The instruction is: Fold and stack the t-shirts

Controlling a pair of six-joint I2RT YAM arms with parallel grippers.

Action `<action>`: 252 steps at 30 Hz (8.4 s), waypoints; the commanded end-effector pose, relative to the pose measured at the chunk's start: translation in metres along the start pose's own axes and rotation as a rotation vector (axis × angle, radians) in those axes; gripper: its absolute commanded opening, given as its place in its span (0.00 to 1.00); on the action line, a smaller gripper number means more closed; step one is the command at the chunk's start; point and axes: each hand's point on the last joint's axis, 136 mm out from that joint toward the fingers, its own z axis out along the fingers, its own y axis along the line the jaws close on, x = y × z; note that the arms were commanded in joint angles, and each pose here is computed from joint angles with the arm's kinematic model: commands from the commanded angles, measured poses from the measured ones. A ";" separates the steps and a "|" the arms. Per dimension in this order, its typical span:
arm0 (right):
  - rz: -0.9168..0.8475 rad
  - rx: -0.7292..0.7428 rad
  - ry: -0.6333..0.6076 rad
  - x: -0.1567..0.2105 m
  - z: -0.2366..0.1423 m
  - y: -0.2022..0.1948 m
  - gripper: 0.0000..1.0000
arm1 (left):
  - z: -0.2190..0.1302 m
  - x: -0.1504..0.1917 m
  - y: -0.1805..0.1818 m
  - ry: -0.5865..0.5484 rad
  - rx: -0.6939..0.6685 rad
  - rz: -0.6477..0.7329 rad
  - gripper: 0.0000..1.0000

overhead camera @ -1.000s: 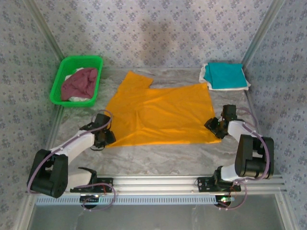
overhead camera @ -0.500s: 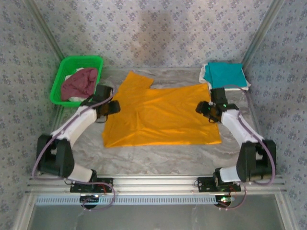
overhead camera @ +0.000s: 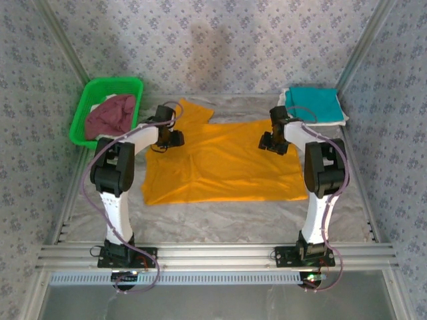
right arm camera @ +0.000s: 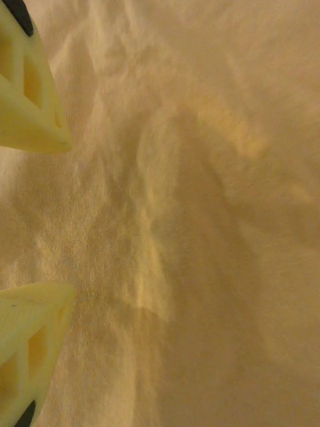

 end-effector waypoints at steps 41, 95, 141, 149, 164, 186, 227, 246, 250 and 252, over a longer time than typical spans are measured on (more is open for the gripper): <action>0.100 -0.230 -0.364 -0.066 -0.096 -0.004 0.62 | -0.016 -0.189 -0.047 -0.235 0.092 0.166 0.63; 0.219 -0.580 -0.378 -0.025 -0.171 -0.016 0.63 | 0.098 -0.181 -0.043 -0.186 0.398 -0.104 0.49; 0.078 0.056 -0.052 -0.089 -0.050 -0.063 0.64 | 0.014 -0.224 -0.080 -0.358 0.480 0.106 0.00; 0.079 0.094 -0.017 -0.112 -0.024 -0.070 0.62 | -0.011 -0.219 -0.095 -0.355 0.486 0.192 0.00; 0.091 0.167 0.042 -0.120 0.009 -0.089 0.62 | -0.062 -0.203 -0.128 -0.338 0.522 0.296 0.00; 0.072 0.172 0.016 -0.128 0.010 -0.088 0.08 | -0.119 -0.151 -0.123 -0.362 0.461 0.399 0.00; 0.182 0.094 -0.329 -0.123 -0.055 -0.083 0.00 | -0.179 -0.093 -0.033 -0.493 0.136 0.424 0.00; 0.219 0.118 -0.366 -0.066 -0.077 -0.100 0.00 | -0.197 -0.013 0.006 -0.441 0.067 0.325 0.00; 0.220 0.121 -0.363 -0.057 -0.080 -0.103 0.00 | -0.196 -0.002 0.012 -0.416 0.056 0.303 0.00; 0.227 0.115 -0.357 -0.050 -0.078 -0.103 0.00 | -0.194 0.007 0.016 -0.402 0.048 0.290 0.00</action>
